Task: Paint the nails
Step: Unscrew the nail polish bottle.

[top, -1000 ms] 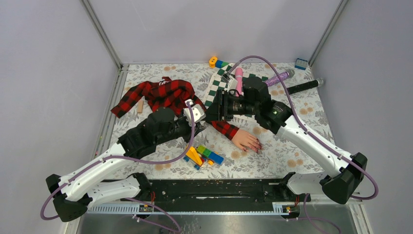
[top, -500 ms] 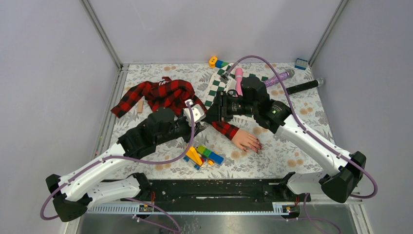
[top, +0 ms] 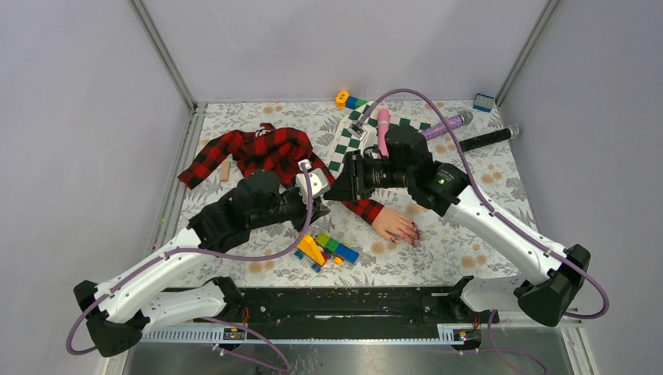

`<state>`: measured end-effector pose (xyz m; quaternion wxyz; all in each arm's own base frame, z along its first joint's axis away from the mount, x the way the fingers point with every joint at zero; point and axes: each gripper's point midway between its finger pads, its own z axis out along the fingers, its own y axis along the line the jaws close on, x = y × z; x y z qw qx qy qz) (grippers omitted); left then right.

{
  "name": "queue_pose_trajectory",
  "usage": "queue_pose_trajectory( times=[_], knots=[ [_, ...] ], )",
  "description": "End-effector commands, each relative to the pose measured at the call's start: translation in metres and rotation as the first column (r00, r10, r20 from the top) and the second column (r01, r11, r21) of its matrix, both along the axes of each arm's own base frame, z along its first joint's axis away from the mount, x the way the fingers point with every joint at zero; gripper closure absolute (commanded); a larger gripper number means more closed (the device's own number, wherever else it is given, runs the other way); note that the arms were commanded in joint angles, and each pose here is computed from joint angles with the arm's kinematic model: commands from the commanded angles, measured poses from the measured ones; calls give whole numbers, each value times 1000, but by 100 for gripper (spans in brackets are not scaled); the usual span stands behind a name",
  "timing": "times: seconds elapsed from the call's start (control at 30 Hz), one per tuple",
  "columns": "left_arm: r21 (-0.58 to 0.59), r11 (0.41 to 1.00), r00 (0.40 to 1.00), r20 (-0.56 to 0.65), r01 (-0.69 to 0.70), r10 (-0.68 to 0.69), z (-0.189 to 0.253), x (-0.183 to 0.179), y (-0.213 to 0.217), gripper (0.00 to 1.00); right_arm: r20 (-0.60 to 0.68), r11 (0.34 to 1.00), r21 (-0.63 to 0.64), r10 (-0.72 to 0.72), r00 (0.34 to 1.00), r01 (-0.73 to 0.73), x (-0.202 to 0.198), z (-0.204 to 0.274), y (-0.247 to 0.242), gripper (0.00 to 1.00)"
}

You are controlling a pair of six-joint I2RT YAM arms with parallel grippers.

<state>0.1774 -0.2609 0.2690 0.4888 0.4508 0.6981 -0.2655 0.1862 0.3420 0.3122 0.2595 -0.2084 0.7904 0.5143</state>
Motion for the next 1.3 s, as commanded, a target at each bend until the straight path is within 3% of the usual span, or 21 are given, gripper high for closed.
queue_pose_trajectory(
  times=[0.0, 0.33, 0.53, 0.73, 0.9, 1.07, 1.1, 1.2, 1.27],
  knots=[
    [-140, 979, 989, 11, 151, -151, 43, -18, -19, 100, 196, 997, 47, 49, 979, -60, -10, 43, -7, 100],
    [-262, 881, 901, -74, 395, -426, 60, -58, -29, 100, 396, 985, 15, 151, 906, -171, -27, 59, -22, 100],
    [-328, 782, 800, -110, 530, -589, 68, -85, -30, 100, 547, 940, 6, 282, 788, -340, -57, 68, -33, 100],
    [-371, 693, 707, -122, 618, -696, 74, -105, -28, 100, 618, 909, -40, 349, 705, -415, -71, 64, -42, 100],
    [-396, 662, 666, -152, 636, -731, 75, -111, -28, 100, 632, 892, -60, 382, 675, -448, -78, 61, -44, 100],
    [-392, 677, 678, -162, 622, -717, 71, -107, -30, 100, 639, 923, -43, 320, 700, -382, -67, 66, -43, 98],
    [-389, 685, 686, -161, 616, -709, 71, -105, -31, 100, 643, 932, -34, 296, 706, -361, -64, 68, -43, 88],
    [-375, 714, 722, -149, 591, -675, 68, -99, -32, 100, 659, 970, -4, 187, 729, -245, -47, 75, -45, 43],
    [-357, 748, 761, -135, 560, -634, 67, -91, -32, 100, 634, 993, 15, 82, 769, -119, -32, 78, -52, 24]
  ],
)
